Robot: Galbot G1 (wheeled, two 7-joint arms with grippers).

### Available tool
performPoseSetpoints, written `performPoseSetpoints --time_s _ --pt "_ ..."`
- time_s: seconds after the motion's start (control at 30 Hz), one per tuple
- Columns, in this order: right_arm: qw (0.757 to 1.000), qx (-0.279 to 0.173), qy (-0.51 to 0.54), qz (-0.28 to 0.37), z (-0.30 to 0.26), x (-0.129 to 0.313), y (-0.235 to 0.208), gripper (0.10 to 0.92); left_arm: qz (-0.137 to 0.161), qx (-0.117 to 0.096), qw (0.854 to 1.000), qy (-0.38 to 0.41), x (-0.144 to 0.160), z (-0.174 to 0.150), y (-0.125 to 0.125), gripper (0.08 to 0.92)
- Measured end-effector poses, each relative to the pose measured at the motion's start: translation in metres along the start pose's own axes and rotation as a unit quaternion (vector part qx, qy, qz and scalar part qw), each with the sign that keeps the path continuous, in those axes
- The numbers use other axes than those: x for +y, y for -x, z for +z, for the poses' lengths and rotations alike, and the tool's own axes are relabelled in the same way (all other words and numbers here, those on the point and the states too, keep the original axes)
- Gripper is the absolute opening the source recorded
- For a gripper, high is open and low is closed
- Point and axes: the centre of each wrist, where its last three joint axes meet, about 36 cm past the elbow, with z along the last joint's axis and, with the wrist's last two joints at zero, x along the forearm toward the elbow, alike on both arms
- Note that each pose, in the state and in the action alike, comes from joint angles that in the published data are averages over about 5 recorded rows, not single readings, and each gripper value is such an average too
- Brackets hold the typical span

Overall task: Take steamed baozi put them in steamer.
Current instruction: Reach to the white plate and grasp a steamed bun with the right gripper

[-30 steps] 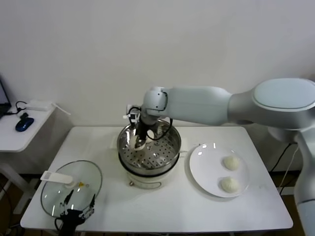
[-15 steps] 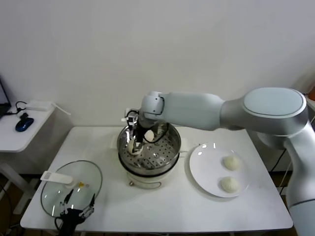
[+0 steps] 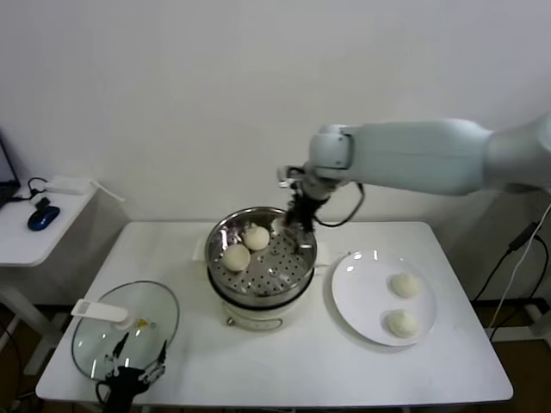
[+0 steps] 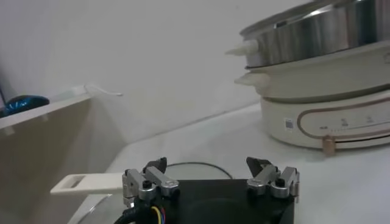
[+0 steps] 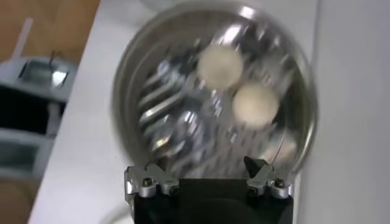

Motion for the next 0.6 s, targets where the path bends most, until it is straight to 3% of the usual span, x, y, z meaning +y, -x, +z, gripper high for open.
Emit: performPoseSetpoints --time_s 0.27,0.6 --pt "0.998 0.049 0.008 -0.036 0.082 0.051 0.025 0.823 -0.002 0.002 1.000 -0.002 -0.004 0.004 -0.003 0.823" --pt "0.995 0.088 0.026 -0.026 0.142 0.097 0.073 0.823 -0.004 0.008 1.000 -0.003 -0.007 0.009 -0.007 0.823"
